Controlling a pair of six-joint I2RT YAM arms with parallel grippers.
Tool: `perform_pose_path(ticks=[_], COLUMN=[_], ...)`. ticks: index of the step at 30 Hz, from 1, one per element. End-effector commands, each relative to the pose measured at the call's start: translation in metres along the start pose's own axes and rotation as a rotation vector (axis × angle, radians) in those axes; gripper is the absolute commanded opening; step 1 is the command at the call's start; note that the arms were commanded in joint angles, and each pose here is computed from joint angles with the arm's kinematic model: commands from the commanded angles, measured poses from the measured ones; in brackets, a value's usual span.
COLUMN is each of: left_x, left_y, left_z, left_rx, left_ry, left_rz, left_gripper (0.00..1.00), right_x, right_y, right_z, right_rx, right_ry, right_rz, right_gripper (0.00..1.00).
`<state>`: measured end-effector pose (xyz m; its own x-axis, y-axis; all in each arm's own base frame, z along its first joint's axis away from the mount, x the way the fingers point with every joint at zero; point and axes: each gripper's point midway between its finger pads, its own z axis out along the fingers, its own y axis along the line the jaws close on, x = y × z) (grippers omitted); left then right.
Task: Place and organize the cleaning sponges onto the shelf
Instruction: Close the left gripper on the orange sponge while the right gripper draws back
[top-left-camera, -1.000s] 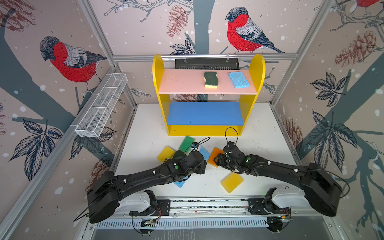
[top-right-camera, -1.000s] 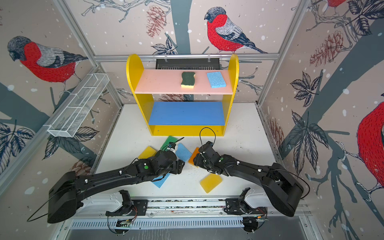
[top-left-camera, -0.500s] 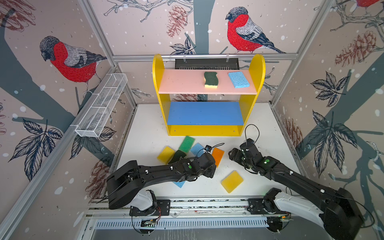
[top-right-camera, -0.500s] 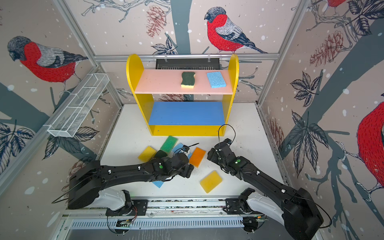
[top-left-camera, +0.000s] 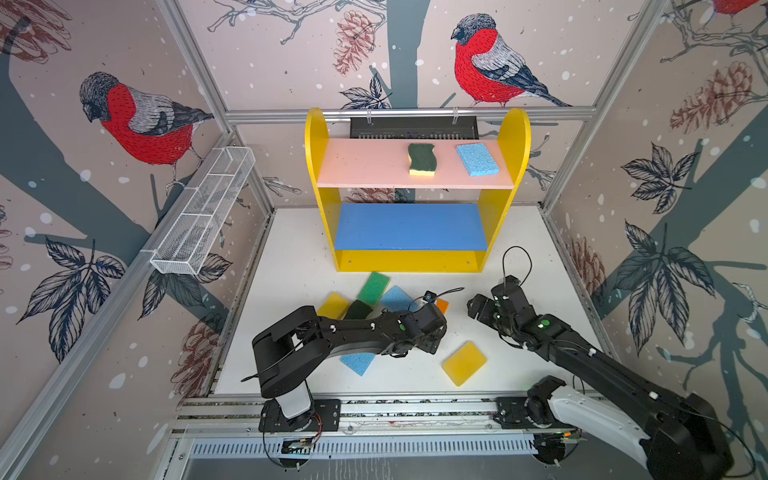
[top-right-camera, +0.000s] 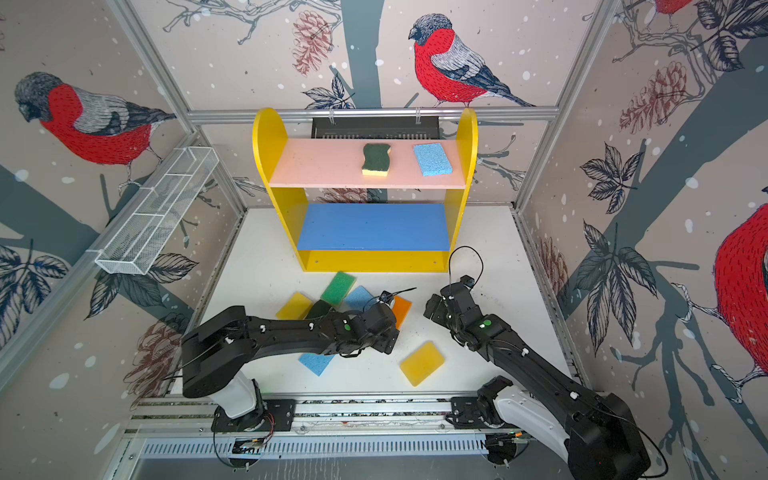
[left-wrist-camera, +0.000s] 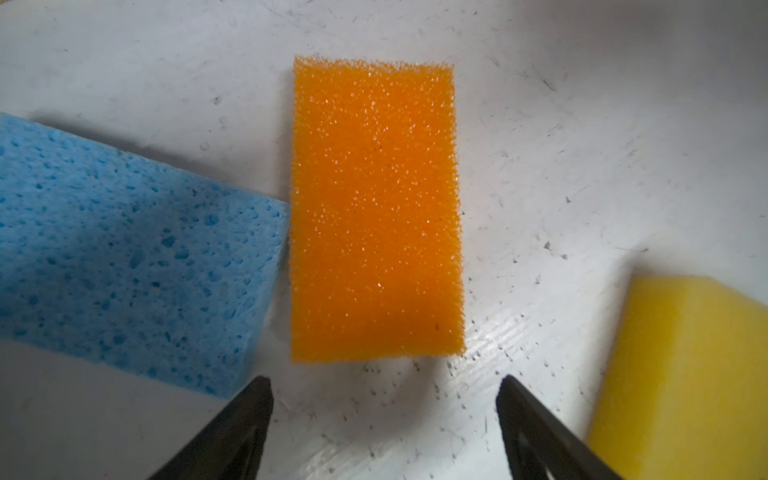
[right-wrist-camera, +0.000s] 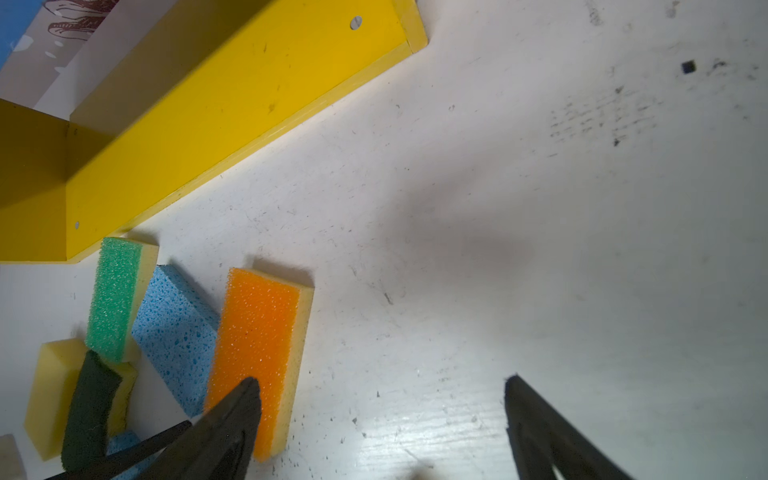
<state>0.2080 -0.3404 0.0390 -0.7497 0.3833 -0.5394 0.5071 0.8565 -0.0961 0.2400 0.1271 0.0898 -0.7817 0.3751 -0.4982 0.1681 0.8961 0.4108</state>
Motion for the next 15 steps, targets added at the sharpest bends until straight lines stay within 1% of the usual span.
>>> perform_pose_path(ticks=[1, 4, 7, 8, 15], left_x=[-0.003, 0.002, 0.001, -0.009, -0.008], left_y=[0.003, 0.005, 0.006, 0.002, 0.001], left_z=[0.005, 0.011, 0.014, 0.013, 0.024], left_rx=[-0.043, -0.062, -0.061, -0.052, -0.050], left_ry=[0.009, 0.033, 0.032, 0.015, 0.024], left_rz=[-0.012, -0.009, -0.013, -0.024, -0.043], left_gripper=[0.85, 0.86, 0.86, 0.85, 0.84], right_x=[0.002, 0.003, 0.002, 0.002, 0.002], right_y=[-0.001, -0.003, -0.004, -0.004, -0.006], right_z=[0.001, 0.002, 0.003, 0.004, 0.005], right_rx=[-0.009, -0.008, -0.008, -0.009, -0.009], right_ry=[0.015, 0.017, 0.016, 0.020, 0.032], right_rz=[-0.017, -0.014, -0.013, -0.012, -0.014], right_gripper=[0.92, 0.92, 0.92, 0.92, 0.92])
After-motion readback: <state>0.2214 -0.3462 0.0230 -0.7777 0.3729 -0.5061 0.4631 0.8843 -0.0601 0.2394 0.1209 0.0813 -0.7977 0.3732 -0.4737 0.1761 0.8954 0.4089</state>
